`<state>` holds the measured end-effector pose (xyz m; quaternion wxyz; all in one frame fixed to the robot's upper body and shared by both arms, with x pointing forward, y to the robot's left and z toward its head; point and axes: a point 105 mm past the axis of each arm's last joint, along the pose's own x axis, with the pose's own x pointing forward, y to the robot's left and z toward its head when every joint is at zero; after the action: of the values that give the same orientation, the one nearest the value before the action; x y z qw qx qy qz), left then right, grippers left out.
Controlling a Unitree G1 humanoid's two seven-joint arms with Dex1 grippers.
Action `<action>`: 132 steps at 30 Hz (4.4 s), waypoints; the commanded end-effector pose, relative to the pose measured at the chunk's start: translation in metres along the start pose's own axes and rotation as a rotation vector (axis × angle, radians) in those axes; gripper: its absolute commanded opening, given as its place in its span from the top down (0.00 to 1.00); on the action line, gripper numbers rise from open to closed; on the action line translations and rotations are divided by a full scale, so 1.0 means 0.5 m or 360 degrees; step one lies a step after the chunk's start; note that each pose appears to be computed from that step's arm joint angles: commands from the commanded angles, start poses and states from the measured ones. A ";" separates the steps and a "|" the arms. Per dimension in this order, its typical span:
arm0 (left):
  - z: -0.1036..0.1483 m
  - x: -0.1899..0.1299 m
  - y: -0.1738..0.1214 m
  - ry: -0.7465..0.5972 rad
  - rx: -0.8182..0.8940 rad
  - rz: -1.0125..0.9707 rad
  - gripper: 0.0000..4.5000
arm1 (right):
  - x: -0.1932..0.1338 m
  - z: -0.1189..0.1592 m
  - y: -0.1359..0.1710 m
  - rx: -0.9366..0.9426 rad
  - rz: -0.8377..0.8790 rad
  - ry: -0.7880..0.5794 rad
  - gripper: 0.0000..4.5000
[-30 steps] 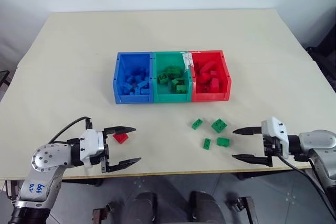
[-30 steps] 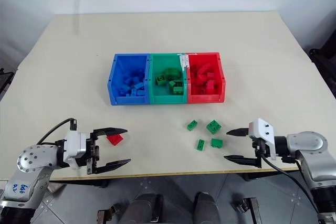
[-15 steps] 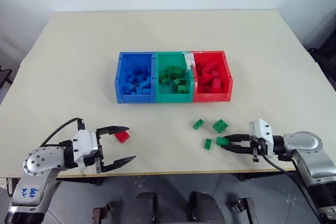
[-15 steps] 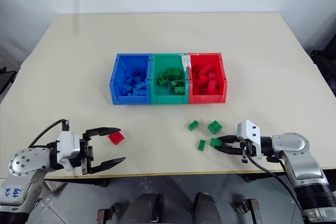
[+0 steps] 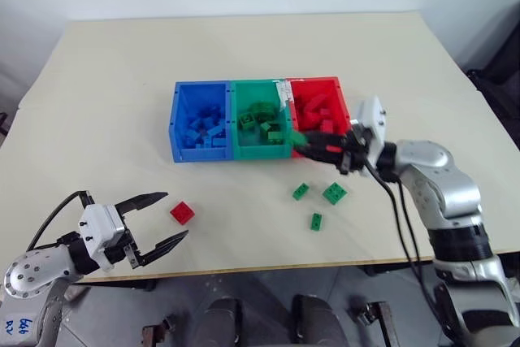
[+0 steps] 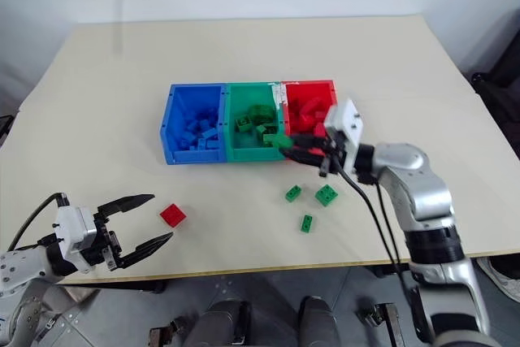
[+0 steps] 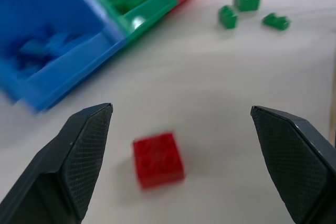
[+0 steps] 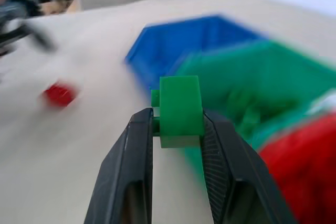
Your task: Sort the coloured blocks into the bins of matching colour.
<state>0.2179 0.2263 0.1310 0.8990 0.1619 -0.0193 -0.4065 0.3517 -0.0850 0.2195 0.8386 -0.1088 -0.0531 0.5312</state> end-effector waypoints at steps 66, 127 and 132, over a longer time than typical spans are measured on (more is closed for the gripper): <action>0.036 0.124 -0.014 -0.0016 0.0118 -0.0414 0.00 | -0.210 -0.226 0.019 0.0013 0.0058 0.0496 0.52; 0.052 0.172 -0.011 -0.0187 0.0061 -0.0528 0.00 | -0.399 -0.138 0.054 -0.0165 -0.0135 0.0319 0.01; 0.048 0.156 -0.001 -0.0175 0.0063 -0.0458 0.00 | -0.314 -0.131 0.061 -0.0184 0.0084 0.0284 0.01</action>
<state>0.2678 0.1570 0.1372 0.8220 0.1497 -0.0344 -0.5484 0.2703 -0.2358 0.1454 0.8317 -0.1974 0.0067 0.5189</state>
